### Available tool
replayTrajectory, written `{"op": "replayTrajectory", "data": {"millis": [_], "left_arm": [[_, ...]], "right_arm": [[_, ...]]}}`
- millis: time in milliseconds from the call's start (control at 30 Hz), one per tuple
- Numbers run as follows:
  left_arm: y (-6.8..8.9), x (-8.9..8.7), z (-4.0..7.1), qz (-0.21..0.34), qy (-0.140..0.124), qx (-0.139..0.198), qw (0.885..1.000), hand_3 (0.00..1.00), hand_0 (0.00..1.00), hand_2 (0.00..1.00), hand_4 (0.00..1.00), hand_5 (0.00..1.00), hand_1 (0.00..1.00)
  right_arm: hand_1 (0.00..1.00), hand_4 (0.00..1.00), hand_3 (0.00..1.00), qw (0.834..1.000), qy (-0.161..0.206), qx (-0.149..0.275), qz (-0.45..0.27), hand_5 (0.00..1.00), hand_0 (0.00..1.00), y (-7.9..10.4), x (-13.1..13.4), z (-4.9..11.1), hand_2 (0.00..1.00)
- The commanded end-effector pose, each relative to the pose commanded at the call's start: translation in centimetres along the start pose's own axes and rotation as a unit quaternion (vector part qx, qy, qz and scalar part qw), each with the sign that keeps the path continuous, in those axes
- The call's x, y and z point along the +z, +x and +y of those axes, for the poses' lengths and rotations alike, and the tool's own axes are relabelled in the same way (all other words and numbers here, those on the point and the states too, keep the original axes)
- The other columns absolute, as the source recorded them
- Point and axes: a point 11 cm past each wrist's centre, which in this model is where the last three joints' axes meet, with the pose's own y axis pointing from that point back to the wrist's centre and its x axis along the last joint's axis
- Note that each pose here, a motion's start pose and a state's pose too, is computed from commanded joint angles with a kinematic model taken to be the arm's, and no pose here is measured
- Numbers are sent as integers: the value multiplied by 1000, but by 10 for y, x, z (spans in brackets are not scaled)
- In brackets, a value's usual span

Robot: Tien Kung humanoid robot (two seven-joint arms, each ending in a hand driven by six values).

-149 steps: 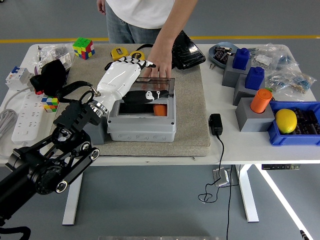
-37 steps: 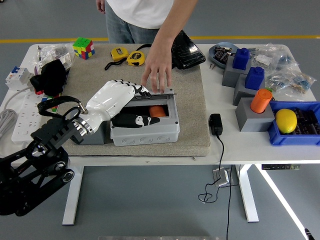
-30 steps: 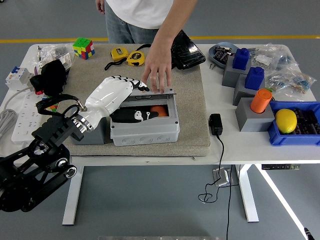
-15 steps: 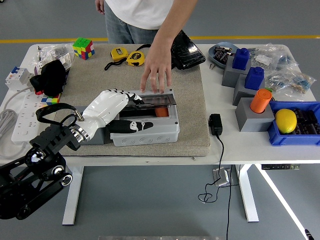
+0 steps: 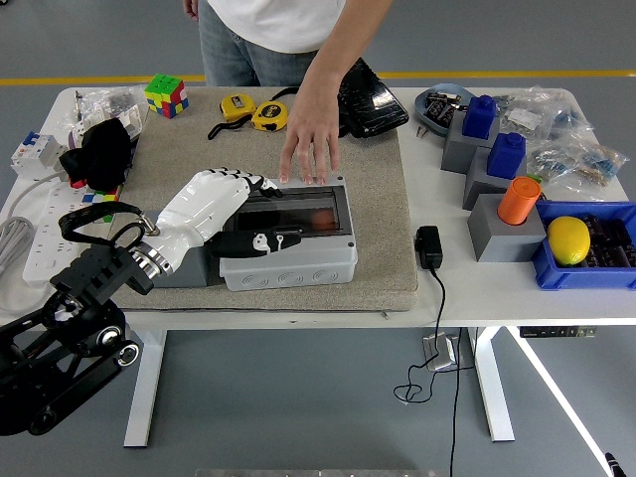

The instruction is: Fetch the battery,place it into the box,close the lid of the box

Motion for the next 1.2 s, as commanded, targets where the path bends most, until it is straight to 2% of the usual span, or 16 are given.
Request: {"op": "replayTrajectory", "data": {"millis": [67, 100, 267, 300, 467, 500, 667, 700, 733, 967, 1200], "left_arm": [[6, -2, -3, 3, 8, 17, 1000, 690, 690, 678, 998, 998, 714], [9, -4, -4, 6, 13, 26, 1000, 707, 729, 704, 998, 998, 746], [22, -11, -6, 17, 34, 74, 997, 707, 729, 704, 998, 998, 746], [25, -13, -6, 19, 38, 82, 996, 789, 813, 804, 998, 998, 845], [39, -25, -5, 27, 71, 128, 989, 789, 813, 804, 998, 998, 845], [42, -28, -5, 28, 77, 134, 988, 891, 949, 943, 998, 998, 981], [51, -45, 0, 36, 111, 155, 981, 891, 949, 943, 998, 998, 981], [53, -48, 1, 38, 115, 159, 980, 965, 998, 998, 998, 998, 998], [55, -51, 3, 40, 119, 165, 978, 965, 998, 998, 998, 998, 998], [65, -64, 13, 63, 131, 203, 968, 998, 998, 998, 998, 998, 998], [65, -75, 23, 116, 136, 226, 958, 998, 998, 998, 998, 998, 998]], "right_arm": [[788, 998, 796, 1000, -1, 0, 0, 998, 824, 0, 0, 0, 762], [788, 998, 796, 1000, -1, -1, 0, 998, 824, -1, 1, 0, 763], [788, 998, 796, 1000, -1, -3, 1, 998, 824, -4, 1, 0, 763], [789, 998, 796, 1000, -1, -3, 1, 998, 822, -4, 1, 0, 763], [789, 998, 796, 1000, 0, -5, 1, 998, 822, -6, 1, 1, 763], [788, 998, 796, 1000, 0, -5, 1, 998, 823, -7, 1, 1, 763], [788, 998, 796, 1000, -3, -7, 2, 998, 823, -8, 3, 1, 763], [788, 998, 796, 1000, -3, -7, 2, 998, 822, -8, 4, 1, 763], [788, 998, 796, 1000, -3, -7, 2, 998, 822, -9, 4, 1, 763], [788, 998, 796, 1000, -1, -9, 4, 998, 822, -10, 1, 1, 763], [788, 998, 796, 1000, 3, -10, 8, 998, 822, -11, -2, 1, 763]]}}
